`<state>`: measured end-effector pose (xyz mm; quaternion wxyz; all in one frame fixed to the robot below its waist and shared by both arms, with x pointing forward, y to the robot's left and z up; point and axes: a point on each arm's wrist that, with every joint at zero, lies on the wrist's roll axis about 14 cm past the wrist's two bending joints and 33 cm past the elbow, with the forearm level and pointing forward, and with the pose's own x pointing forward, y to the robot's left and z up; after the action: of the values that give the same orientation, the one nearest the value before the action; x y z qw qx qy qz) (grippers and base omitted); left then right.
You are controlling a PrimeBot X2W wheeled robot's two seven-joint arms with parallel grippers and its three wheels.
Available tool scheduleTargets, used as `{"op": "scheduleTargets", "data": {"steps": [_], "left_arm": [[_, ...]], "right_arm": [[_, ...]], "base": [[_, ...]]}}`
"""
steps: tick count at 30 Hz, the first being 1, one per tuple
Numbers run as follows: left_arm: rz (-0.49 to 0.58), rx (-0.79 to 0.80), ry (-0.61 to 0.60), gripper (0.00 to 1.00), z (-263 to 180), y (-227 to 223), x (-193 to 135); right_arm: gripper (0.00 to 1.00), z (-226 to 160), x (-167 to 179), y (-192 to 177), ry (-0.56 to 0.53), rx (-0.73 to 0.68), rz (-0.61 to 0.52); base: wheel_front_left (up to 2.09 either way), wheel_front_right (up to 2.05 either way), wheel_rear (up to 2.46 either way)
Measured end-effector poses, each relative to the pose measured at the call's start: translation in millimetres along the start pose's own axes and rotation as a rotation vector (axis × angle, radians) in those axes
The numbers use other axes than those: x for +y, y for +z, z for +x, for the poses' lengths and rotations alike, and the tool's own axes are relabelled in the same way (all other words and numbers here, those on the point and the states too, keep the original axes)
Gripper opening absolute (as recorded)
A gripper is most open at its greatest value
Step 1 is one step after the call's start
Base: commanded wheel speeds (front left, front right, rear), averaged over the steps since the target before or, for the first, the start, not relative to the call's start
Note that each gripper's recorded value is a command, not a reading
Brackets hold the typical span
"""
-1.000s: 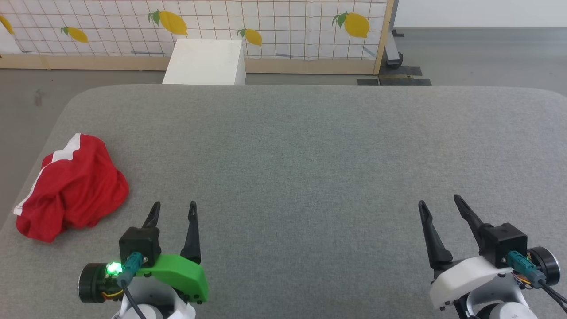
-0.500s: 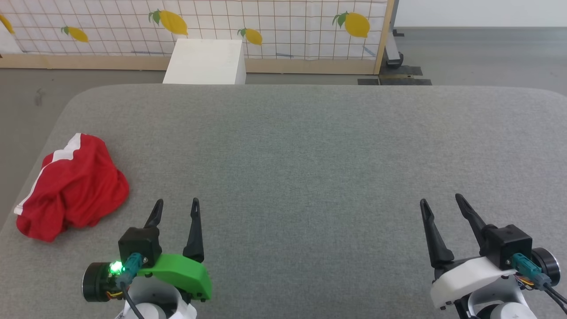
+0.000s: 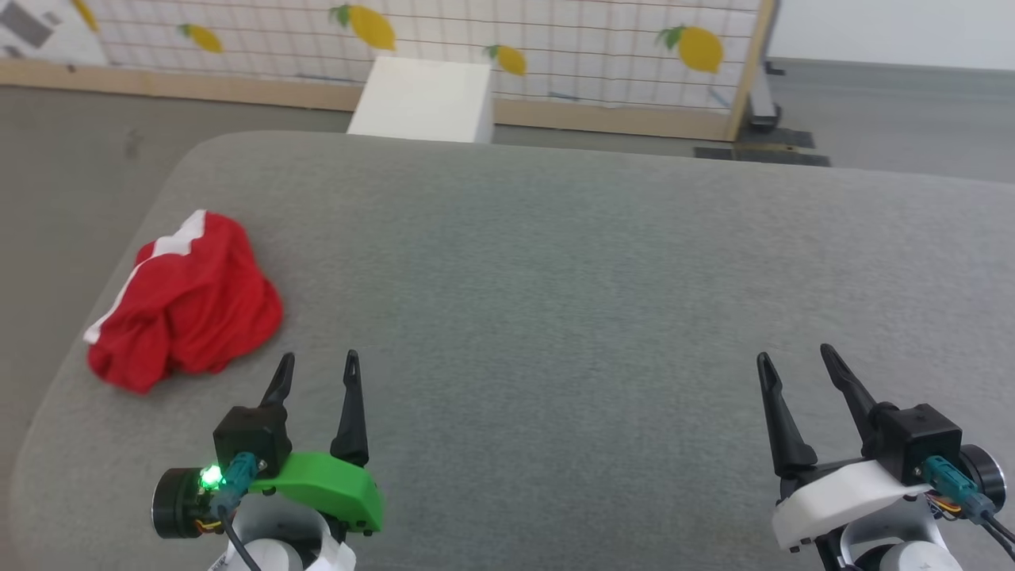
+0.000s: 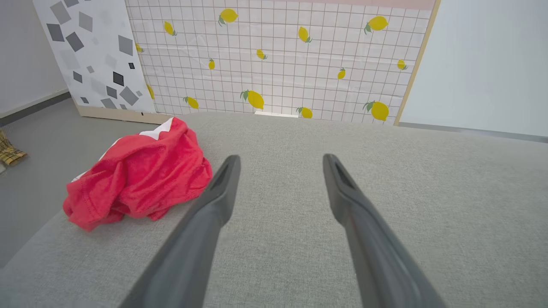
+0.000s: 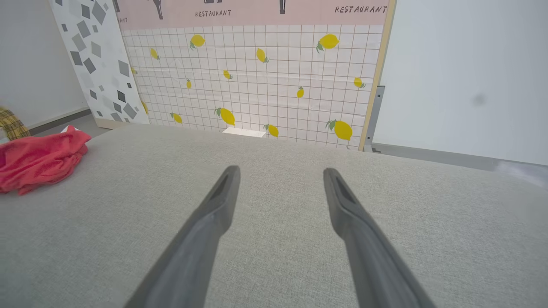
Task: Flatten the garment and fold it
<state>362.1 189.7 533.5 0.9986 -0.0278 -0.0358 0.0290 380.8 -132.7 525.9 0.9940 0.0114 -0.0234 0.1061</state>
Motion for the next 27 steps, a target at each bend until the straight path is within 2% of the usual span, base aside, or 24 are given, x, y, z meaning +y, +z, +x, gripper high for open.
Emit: {"op": "scheduleTargets", "data": {"steps": [14, 27], "left_arm": [[-0.016, -0.034, 0.178, 1.0, -30.4, 7.2, 53.7], [-0.016, -0.062, 0.296, 1.0, -56.7, 11.9, 86.6]], "right_arm": [[1.0, 28.1, 52.3, -1.0, 0.16, -0.013, 0.027], [1.0, 45.2, 88.8, 1.4, 0.264, -0.037, 0.054]], "base": [[0.0, 0.0, 0.0], [0.0, 0.0, 0.0]]}}
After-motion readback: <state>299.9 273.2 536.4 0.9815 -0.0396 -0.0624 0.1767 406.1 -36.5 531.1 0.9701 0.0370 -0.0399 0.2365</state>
